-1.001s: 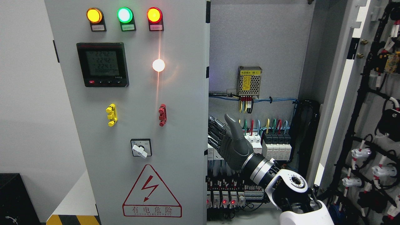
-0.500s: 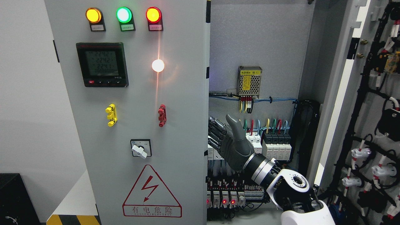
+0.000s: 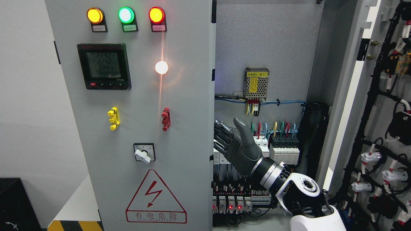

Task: Open door with both hands

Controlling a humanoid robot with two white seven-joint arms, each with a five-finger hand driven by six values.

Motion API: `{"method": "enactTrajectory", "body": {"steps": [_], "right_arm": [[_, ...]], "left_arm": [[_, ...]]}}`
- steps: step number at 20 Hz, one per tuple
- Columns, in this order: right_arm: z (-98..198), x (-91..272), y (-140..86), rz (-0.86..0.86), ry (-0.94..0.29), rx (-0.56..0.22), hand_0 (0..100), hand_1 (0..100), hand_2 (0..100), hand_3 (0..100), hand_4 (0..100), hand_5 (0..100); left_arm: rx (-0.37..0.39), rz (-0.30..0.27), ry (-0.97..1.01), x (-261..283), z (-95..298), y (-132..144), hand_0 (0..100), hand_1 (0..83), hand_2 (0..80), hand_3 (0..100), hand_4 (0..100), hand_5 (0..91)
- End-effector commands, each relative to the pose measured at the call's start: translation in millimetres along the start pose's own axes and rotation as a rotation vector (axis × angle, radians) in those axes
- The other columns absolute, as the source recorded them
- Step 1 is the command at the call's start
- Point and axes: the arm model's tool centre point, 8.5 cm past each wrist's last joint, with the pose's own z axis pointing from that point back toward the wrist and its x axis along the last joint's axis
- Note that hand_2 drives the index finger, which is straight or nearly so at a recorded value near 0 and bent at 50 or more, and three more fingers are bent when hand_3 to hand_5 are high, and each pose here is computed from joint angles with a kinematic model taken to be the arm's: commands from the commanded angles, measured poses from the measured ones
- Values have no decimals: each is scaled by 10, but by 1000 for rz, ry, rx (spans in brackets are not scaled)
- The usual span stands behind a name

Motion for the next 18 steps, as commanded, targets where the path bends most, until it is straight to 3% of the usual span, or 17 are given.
{"method": "enactTrajectory", "body": {"steps": [1,11,18], "right_arm": [[-64,-45,96,9,21,45,0,0,0,0,0,0],[-37,-55,111,10,15,50,0,0,0,0,0,0],[137,-64,131,-9,-4,63,0,0,0,0,0,0]], "left_arm": [[3,1,21,-123,5,17,0,0,0,0,0,0],[3,1,21,-123,5,17,0,0,0,0,0,0],[3,1,21,-123,5,17,0,0,0,0,0,0]]}}
